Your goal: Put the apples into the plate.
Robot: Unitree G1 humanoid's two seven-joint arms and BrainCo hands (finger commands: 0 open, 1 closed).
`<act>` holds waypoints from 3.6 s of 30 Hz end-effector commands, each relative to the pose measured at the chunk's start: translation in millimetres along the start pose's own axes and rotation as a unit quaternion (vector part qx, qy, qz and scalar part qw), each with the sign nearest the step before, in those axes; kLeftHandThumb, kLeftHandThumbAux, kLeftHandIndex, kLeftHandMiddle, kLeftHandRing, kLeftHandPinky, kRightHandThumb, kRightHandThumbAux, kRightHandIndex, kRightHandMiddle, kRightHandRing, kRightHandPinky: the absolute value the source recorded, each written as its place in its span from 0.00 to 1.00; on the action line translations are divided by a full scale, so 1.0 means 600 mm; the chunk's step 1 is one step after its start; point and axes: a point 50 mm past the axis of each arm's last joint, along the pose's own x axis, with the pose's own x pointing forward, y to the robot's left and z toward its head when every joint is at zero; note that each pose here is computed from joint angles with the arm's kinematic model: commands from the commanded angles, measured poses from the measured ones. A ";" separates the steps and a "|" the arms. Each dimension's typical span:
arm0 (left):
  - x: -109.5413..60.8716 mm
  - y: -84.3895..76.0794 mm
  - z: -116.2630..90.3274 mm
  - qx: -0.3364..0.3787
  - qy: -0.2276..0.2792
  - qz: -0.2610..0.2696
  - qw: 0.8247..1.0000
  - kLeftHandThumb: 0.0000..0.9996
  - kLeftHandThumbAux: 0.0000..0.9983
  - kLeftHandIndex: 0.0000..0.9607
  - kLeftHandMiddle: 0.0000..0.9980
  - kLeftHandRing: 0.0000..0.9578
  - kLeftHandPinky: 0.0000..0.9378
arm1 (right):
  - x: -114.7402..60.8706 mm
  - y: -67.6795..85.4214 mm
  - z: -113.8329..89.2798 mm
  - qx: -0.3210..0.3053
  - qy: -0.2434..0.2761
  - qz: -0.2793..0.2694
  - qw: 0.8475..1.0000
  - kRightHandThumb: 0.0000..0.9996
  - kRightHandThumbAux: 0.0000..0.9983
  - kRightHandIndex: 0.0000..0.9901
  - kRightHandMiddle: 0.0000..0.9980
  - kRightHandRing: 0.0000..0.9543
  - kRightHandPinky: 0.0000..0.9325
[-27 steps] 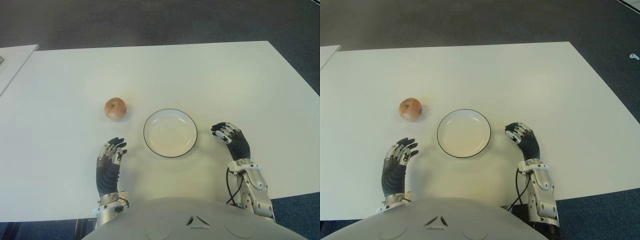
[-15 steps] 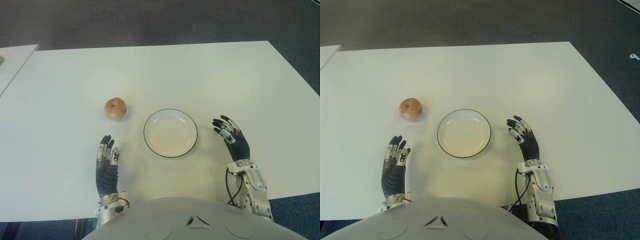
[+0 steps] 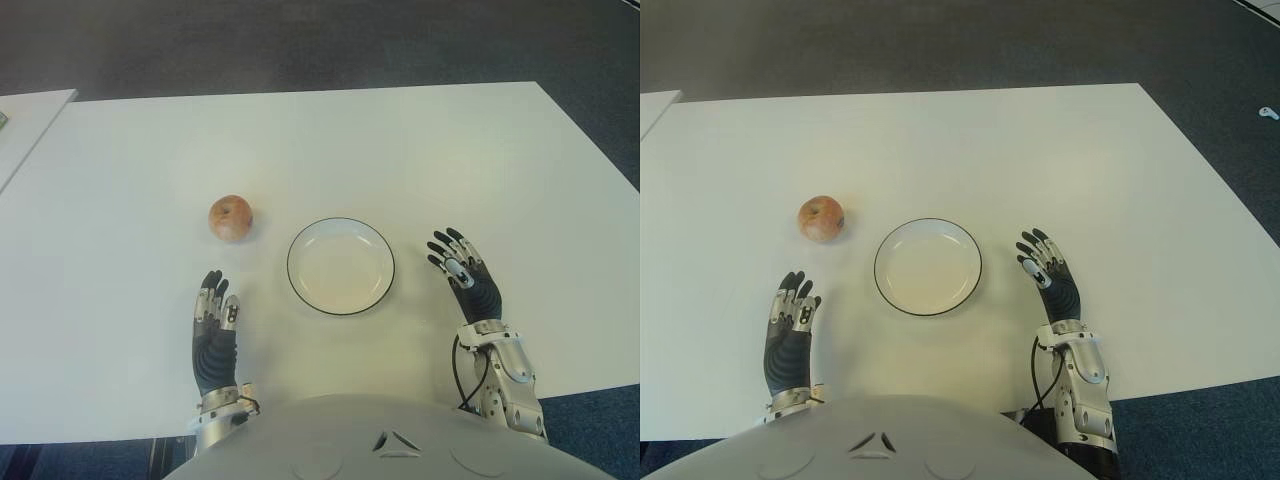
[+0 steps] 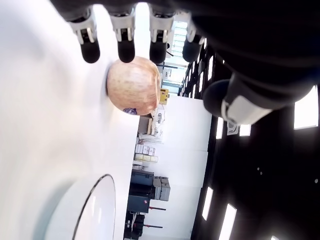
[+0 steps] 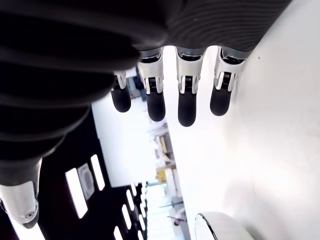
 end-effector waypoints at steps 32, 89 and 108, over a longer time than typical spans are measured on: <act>0.025 0.001 0.023 -0.018 -0.013 0.024 0.999 0.19 0.50 0.02 0.00 0.00 0.01 | 0.006 0.010 -0.014 0.010 0.022 0.002 1.000 0.31 0.58 0.10 0.18 0.19 0.20; 0.230 -0.015 0.203 0.683 -0.179 -0.108 0.700 0.34 0.50 0.12 0.07 0.07 0.12 | 0.040 0.020 -0.033 0.009 0.053 -0.023 0.998 0.35 0.67 0.18 0.24 0.25 0.27; 0.331 -0.013 0.143 0.682 -0.154 -0.178 0.692 0.38 0.49 0.06 0.01 0.01 0.07 | 0.041 0.017 -0.044 0.007 0.058 -0.016 0.998 0.36 0.68 0.23 0.28 0.30 0.32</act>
